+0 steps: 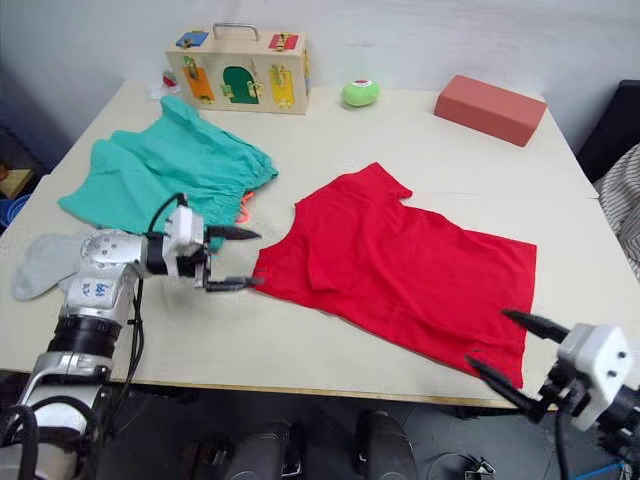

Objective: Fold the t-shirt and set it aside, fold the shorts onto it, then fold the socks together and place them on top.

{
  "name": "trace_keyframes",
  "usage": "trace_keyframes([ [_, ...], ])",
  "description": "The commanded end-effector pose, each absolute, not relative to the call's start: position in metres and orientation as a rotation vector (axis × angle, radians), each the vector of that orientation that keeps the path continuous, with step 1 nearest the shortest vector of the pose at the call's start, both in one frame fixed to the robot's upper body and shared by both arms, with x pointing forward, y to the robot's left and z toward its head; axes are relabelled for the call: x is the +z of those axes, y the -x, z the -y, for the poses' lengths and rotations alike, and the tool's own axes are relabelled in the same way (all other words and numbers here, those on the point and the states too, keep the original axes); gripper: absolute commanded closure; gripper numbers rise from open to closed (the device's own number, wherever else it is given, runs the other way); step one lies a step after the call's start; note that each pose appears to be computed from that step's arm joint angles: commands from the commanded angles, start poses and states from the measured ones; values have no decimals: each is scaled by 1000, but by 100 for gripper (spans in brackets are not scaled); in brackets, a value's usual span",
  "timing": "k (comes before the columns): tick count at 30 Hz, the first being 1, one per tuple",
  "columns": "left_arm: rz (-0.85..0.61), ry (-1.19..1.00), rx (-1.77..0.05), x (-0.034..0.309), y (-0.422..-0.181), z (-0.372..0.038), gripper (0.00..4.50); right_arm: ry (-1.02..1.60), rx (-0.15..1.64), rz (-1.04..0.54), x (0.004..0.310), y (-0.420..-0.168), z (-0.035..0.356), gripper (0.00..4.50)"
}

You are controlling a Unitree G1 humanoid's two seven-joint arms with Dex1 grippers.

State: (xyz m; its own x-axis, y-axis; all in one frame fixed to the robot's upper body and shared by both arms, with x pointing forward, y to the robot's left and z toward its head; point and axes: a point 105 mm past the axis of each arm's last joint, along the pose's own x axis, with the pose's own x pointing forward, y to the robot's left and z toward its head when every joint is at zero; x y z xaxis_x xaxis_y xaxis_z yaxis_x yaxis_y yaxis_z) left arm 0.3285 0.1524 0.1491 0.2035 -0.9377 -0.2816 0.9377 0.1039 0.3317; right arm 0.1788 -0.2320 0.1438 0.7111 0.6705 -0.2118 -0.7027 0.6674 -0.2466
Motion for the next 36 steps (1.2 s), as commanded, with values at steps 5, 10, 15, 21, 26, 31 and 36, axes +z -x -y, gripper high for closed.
trace_keyframes([
  [5, 71, -657, -1489, 139, -326, -109, 3, 341, 838, -66, 132, -186, 206, 0],
  [10, 42, -574, -1578, 138, -319, -97, 92, 305, 840, -33, 133, -190, 201, 38],
  [15, -11, -556, -1610, 143, -312, -113, 256, 278, 896, -32, 132, -188, 194, 202],
  [21, -52, -512, -1641, 137, -305, -106, 450, 303, 887, -53, 118, -198, 182, 416],
  [26, -33, -513, -1601, 120, -315, -81, 450, 321, 809, -59, 102, -219, 172, 449],
  [31, -4, -489, -1531, 119, -331, -69, 450, 337, 764, -56, 94, -230, 171, 449],
  [36, 21, -494, -1490, 119, -345, -54, 450, 352, 716, -82, 85, -235, 182, 449],
])
